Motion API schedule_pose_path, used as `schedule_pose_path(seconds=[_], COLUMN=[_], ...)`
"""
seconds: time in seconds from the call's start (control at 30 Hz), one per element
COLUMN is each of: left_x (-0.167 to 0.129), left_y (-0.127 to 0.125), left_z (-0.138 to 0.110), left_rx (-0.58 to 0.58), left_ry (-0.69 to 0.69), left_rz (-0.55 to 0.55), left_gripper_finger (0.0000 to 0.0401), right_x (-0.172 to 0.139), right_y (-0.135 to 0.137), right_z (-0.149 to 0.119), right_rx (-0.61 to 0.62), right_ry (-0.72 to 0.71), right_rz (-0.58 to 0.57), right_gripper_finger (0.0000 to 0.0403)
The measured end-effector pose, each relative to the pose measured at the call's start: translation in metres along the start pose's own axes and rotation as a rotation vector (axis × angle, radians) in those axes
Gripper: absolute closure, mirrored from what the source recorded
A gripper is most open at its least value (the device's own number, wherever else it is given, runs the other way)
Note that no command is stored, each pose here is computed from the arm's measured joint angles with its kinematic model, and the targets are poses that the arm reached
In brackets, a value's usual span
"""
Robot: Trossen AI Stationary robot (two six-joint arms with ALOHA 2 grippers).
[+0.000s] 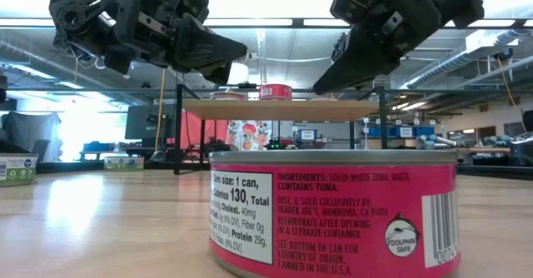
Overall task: Stack canned seafood by type on shelf
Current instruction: Stack the blue pink tuna can on top of the other blue pink tuna can on the shelf
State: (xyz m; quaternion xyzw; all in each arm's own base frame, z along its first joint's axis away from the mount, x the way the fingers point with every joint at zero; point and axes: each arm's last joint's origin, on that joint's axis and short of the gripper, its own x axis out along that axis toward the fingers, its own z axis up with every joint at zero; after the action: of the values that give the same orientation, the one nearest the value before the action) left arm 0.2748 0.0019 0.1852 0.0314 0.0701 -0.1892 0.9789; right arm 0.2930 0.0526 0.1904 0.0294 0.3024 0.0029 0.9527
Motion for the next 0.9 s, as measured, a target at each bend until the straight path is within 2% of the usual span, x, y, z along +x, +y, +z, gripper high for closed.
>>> schedule_pose_path(seconds=[0.2, 0.4, 0.57, 0.9], left_x=[0.0, 0.0, 0.0, -0.014], left_y=[-0.001, -0.006, -0.014, -0.038], left_z=[-0.001, -0.001, -0.004, 0.003], left_rx=[-0.012, -0.068, -0.078, -0.07], left_ry=[0.004, 0.004, 0.066, 0.228], left_rz=[-0.049, -0.144, -0.178, -0.119], left_gripper_finger=[0.04, 0.04, 0.04, 0.04], right_x=[-0.001, -0.001, -0.002, -0.003], right_y=[0.004, 0.01, 0.014, 0.02], right_z=[-0.003, -0.005, -0.005, -0.007], right_rx=[0.011, 0.002, 0.015, 0.008], right_ry=[0.024, 0.031, 0.033, 0.033], right_rz=[0.009, 0.024, 0.034, 0.048], right_gripper_finger=[0.0389, 0.039, 0.039, 0.0391])
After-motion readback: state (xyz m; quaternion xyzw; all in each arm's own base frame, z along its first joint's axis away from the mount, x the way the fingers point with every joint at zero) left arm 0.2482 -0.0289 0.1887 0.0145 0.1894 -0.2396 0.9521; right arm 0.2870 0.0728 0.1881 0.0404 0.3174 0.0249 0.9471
